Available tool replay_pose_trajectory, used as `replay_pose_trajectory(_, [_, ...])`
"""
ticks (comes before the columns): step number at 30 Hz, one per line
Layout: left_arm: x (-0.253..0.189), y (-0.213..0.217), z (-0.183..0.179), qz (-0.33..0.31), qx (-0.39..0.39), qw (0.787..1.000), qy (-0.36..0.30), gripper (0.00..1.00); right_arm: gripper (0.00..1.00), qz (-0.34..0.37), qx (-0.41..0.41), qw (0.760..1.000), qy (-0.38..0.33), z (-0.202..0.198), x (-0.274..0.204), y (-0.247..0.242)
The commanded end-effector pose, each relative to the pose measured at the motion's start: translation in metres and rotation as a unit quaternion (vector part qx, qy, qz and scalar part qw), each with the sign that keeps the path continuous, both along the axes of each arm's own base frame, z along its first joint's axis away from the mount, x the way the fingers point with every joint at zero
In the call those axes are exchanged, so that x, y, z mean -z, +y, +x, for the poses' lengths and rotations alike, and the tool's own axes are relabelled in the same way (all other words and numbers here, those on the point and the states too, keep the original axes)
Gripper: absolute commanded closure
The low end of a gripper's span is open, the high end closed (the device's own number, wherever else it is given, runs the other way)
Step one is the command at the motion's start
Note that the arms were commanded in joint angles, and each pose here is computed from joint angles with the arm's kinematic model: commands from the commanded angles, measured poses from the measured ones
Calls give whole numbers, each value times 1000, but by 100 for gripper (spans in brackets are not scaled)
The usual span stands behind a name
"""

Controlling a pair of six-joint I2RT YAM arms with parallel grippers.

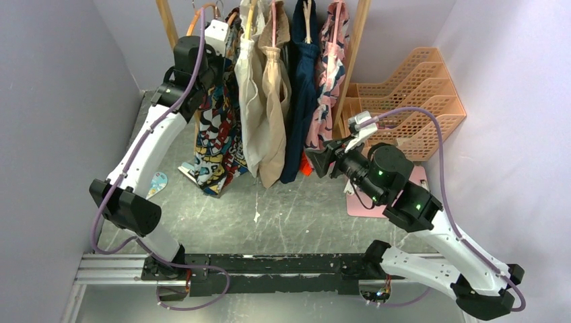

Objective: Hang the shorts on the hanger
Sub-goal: Place the hanger on the clothesline.

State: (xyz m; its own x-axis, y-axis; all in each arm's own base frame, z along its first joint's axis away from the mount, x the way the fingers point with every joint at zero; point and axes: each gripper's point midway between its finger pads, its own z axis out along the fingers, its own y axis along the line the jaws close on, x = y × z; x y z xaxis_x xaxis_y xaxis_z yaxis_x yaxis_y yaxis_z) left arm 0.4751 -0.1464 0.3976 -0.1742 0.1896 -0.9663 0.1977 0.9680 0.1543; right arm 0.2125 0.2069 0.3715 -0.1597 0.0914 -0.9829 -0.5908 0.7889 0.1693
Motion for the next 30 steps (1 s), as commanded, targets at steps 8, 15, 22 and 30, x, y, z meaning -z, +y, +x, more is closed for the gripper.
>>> replay_pose_trajectory(8, [-87,21,7,-53,-40,978,-200,93,41,-16,13,1000,-8,2,8,-8])
replay_pose_trajectory(15, [-114,25,-4,-53,-37,960,-272,93,41,9,18,999,-27,-8,-1,-22])
replay_pose_trajectory(22, [-119,30,8,-40,-61,959,-275,93,41,15,26,999,-23,-10,-5,-28])
replay_pose_trajectory(30, [-132,27,15,-38,-58,951,-300,93,41,13,33,999,-16,-10,-2,-31])
